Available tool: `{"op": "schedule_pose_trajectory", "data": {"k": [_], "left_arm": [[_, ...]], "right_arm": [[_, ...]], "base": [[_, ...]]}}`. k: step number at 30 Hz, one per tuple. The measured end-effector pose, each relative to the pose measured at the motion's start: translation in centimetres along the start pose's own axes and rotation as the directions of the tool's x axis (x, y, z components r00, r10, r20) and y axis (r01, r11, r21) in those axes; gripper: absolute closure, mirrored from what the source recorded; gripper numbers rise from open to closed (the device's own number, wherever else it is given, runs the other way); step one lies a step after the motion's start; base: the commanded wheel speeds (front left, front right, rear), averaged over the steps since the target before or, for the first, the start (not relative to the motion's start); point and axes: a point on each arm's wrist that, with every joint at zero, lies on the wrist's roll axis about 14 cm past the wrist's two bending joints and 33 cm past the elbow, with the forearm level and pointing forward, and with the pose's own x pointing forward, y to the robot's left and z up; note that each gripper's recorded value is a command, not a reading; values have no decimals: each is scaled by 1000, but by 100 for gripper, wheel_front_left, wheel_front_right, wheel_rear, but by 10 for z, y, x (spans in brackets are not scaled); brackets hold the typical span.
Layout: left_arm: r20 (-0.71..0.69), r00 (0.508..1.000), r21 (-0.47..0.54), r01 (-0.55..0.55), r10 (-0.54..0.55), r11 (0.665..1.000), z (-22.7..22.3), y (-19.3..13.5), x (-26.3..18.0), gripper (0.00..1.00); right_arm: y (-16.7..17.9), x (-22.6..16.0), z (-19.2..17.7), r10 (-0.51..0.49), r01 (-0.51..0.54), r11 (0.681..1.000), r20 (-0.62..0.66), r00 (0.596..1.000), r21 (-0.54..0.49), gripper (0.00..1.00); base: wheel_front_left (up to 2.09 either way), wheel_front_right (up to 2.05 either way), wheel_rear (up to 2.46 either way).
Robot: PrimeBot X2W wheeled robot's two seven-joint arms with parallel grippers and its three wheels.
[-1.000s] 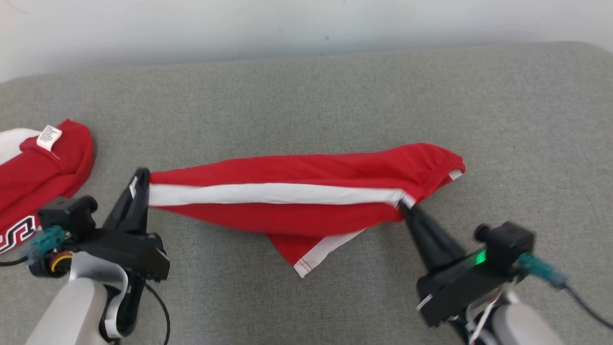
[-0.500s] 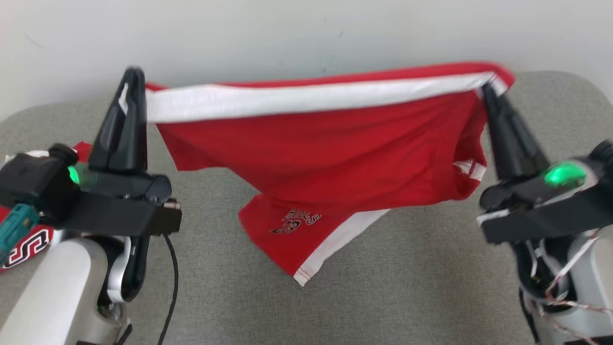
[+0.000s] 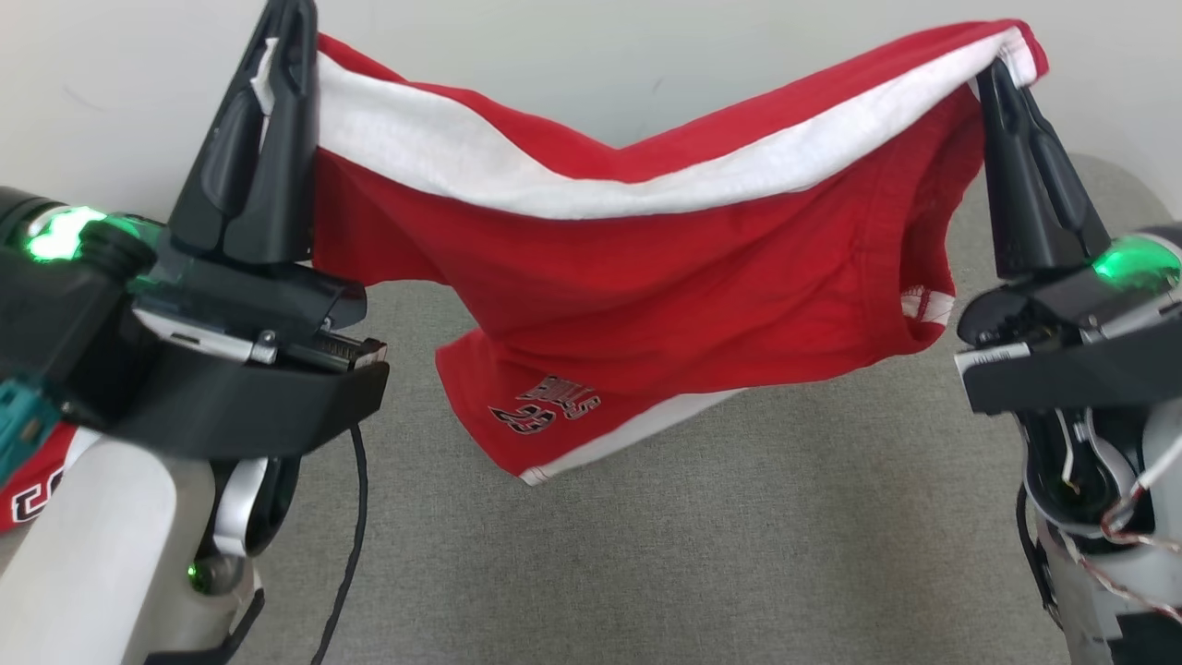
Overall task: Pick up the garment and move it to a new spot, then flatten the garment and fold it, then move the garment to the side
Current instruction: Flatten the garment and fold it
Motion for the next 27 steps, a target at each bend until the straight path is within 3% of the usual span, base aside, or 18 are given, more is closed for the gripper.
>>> {"op": "schedule_pose_trajectory", "data": {"k": [11, 14, 15, 22, 27], "left_arm": [[-157, 988, -37, -10, 4, 999, -80, 21, 33, 100], [-207, 978, -25, -16, 11, 1000, -111, 31, 47, 100], [-243, 969, -5, -44, 42, 999, -144, 49, 65, 100], [-191, 979, 4, -76, 76, 997, -166, 67, 100, 100], [-216, 975, -21, -58, 52, 998, -192, 57, 97, 100]], "right_arm": [[-42, 52, -26, -21, 21, 1000, -5, 1000, -6, 100], [-59, 70, -39, -38, 38, 999, -12, 999, -27, 100], [-76, 98, -50, -48, 48, 997, -9, 999, -66, 100], [-109, 129, -67, -98, 94, 989, -32, 995, -113, 100], [-117, 128, -95, -111, 102, 989, -82, 990, -107, 100]], "base": [[0, 0, 0], [0, 0, 0], [0, 0, 0], [0, 0, 0], [0, 0, 0]]}}
